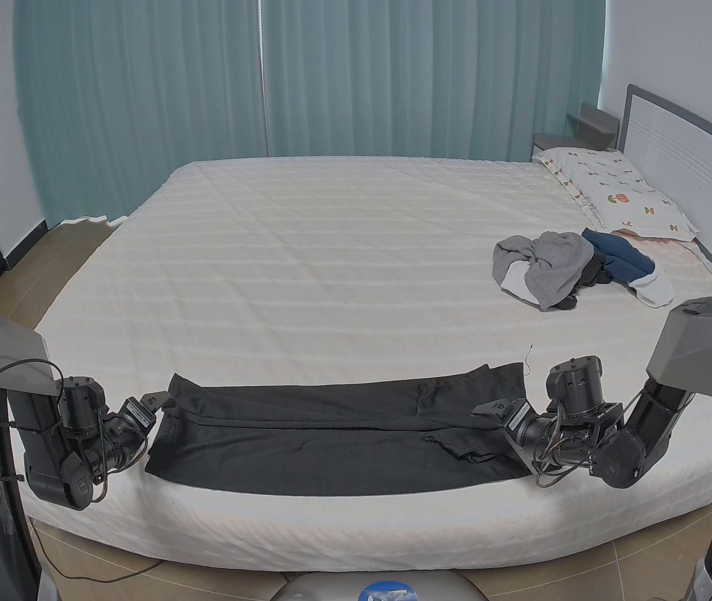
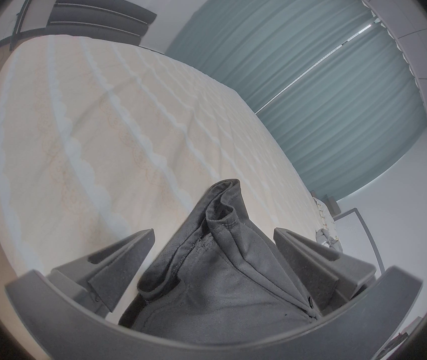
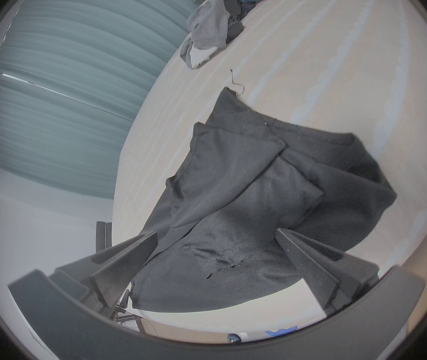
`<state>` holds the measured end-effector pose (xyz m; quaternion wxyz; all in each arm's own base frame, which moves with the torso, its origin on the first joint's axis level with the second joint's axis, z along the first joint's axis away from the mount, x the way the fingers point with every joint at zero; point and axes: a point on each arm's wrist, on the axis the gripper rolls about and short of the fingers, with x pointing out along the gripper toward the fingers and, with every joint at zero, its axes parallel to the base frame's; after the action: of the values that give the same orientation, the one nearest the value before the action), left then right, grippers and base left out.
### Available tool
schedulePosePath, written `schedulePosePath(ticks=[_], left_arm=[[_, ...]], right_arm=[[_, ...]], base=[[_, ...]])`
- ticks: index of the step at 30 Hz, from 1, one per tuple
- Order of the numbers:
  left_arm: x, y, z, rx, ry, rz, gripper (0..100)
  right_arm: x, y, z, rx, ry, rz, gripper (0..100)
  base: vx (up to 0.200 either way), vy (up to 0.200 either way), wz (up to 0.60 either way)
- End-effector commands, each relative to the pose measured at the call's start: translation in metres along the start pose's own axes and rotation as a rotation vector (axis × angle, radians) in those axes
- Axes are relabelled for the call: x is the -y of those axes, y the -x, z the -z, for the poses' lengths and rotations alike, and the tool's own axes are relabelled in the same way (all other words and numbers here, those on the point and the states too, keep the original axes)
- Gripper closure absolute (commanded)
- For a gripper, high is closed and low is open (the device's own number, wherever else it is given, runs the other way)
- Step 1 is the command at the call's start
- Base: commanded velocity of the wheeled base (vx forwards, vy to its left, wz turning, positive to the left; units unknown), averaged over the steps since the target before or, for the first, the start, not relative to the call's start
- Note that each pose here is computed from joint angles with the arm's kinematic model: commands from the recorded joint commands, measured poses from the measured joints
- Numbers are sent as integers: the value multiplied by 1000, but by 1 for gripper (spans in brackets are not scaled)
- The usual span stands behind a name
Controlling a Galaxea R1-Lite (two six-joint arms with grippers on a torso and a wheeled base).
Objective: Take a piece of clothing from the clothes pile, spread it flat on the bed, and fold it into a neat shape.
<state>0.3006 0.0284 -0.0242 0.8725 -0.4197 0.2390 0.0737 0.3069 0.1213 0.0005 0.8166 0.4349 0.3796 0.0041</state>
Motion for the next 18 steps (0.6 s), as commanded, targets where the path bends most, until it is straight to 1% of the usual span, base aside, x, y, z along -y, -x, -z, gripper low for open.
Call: schedulePosePath(ticks=[1,9,15,16,18], left_arm=[[-2,-1,-1,0,6,0,0],[-2,-2,-2,4,7,1,0],[-2,-2,-2,4,8,3,0],[-2,-2,-3,5,9,2,0],[-2,-2,-3,6,9,1,0]], right_arm=[[5,-13,9,-21,9,25,0],[2,-29,7,46,12,38,0],[1,-31,12,58,22,49,0],[0,-30,12,58,23,50,100],[0,-28,12,59,23,47,100]], base=[[0,0,0],[0,0,0],[0,0,0],[0,0,0],[0,0,0]])
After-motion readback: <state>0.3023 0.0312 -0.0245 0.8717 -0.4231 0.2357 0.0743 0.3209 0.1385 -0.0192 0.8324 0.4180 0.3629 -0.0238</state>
